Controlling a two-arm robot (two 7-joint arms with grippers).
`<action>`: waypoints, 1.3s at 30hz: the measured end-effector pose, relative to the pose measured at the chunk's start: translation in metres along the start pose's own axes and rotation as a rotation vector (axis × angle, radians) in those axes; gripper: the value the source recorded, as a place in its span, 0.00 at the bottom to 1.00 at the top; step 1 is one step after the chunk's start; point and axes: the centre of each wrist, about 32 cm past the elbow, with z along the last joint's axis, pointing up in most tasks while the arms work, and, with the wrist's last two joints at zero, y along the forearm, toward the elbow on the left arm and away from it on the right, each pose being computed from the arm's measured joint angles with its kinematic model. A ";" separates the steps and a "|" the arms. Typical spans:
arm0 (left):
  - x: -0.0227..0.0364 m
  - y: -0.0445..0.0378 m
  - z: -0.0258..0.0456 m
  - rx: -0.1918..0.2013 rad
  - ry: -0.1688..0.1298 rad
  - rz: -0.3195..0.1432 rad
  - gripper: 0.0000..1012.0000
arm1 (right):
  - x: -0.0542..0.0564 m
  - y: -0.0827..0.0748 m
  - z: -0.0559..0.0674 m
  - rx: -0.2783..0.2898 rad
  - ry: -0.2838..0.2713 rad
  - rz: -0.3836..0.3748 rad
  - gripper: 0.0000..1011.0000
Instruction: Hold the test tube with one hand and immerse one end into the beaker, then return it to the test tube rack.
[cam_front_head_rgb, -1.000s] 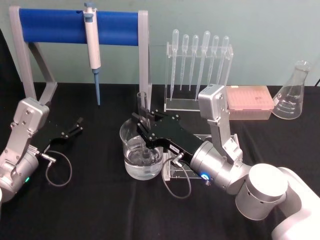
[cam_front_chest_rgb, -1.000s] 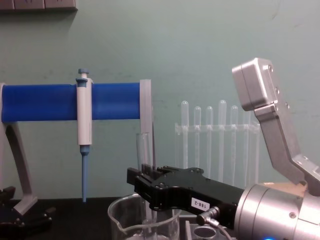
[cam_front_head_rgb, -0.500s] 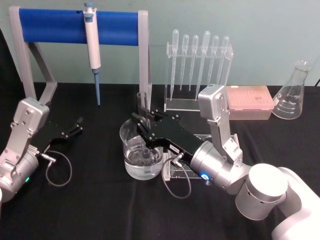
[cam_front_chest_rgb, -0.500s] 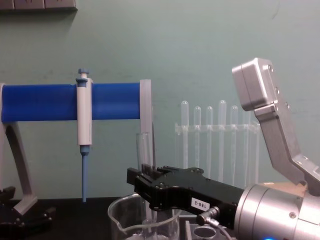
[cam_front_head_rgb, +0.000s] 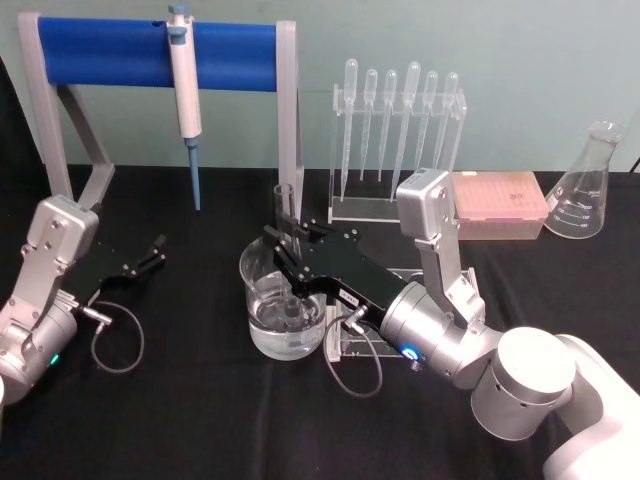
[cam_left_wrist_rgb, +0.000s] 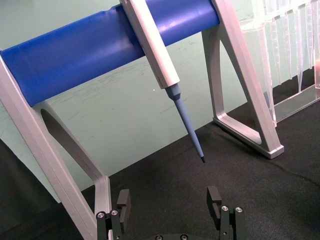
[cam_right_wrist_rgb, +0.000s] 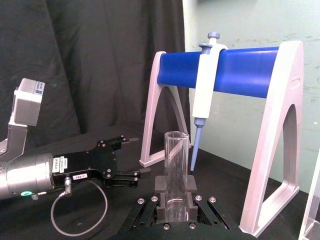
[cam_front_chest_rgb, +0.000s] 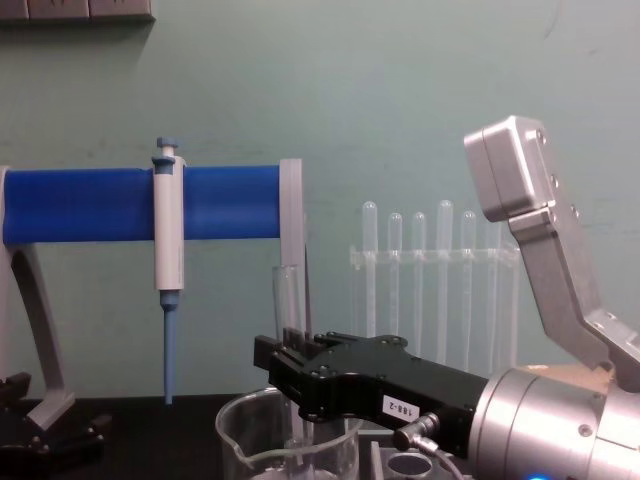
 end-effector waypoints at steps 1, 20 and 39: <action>0.0000 0.0000 0.0000 0.000 0.000 0.000 0.99 | 0.000 0.000 0.000 0.000 0.000 0.000 0.23; 0.0000 0.0000 0.0000 0.000 0.000 0.000 0.99 | 0.000 0.000 0.000 0.000 0.000 0.000 0.23; 0.0000 0.0000 0.0000 0.000 0.000 0.000 0.99 | 0.000 0.000 0.000 0.000 0.000 0.000 0.23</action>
